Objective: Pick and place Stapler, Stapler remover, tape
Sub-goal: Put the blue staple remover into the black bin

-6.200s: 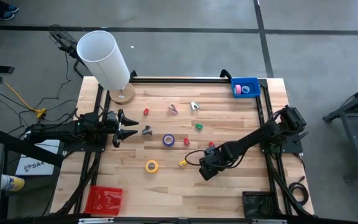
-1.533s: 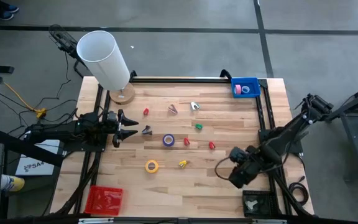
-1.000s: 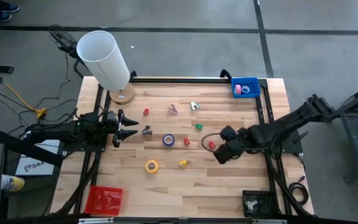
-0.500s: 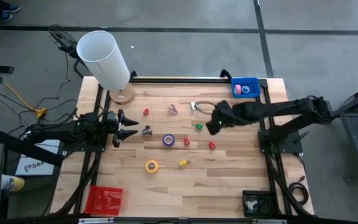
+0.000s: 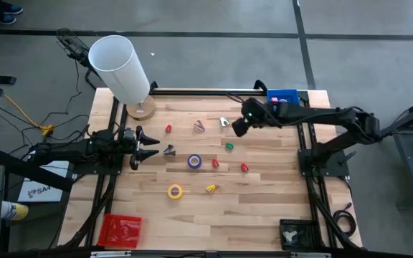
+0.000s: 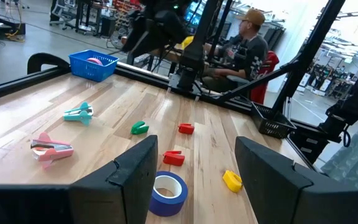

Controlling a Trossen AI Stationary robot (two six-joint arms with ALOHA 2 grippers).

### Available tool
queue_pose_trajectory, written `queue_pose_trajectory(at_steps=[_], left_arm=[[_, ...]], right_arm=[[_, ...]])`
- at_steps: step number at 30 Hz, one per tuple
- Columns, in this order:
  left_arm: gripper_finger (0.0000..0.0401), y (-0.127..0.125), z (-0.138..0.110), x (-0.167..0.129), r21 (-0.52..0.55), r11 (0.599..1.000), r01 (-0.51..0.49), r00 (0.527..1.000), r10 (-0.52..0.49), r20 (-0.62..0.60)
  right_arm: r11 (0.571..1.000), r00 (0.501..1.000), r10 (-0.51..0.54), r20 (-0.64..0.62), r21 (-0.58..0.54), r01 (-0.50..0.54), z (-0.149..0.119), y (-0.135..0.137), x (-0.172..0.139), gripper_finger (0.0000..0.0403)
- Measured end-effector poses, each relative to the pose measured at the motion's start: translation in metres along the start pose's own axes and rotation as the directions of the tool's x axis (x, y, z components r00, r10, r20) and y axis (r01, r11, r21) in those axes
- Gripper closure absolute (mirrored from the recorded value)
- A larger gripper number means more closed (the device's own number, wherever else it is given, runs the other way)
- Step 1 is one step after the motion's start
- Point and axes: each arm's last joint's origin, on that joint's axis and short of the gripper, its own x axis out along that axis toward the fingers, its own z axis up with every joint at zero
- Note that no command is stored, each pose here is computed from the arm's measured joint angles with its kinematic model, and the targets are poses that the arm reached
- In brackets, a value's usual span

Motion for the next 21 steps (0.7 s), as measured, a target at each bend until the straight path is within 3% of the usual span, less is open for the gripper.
queue_pose_trajectory(at_steps=[4,14,21], left_arm=[[0.0188,0.000,0.000,0.000,0.000,1.000,0.000,1.000,0.000,0.000],[0.0188,0.000,0.000,0.000,0.000,1.000,0.000,1.000,0.000,0.000],[0.0188,0.000,0.000,0.000,0.000,1.000,0.000,1.000,0.000,0.000]], right_arm=[[0.998,0.999,0.036,0.005,-0.043,-0.036,0.008,0.001,0.024,0.0123],[1.000,0.999,0.024,-0.021,-0.014,-0.025,0.022,0.008,0.071,0.0120],[0.996,0.988,-0.059,-0.143,-0.069,0.050,0.050,0.017,0.096,0.0077]])
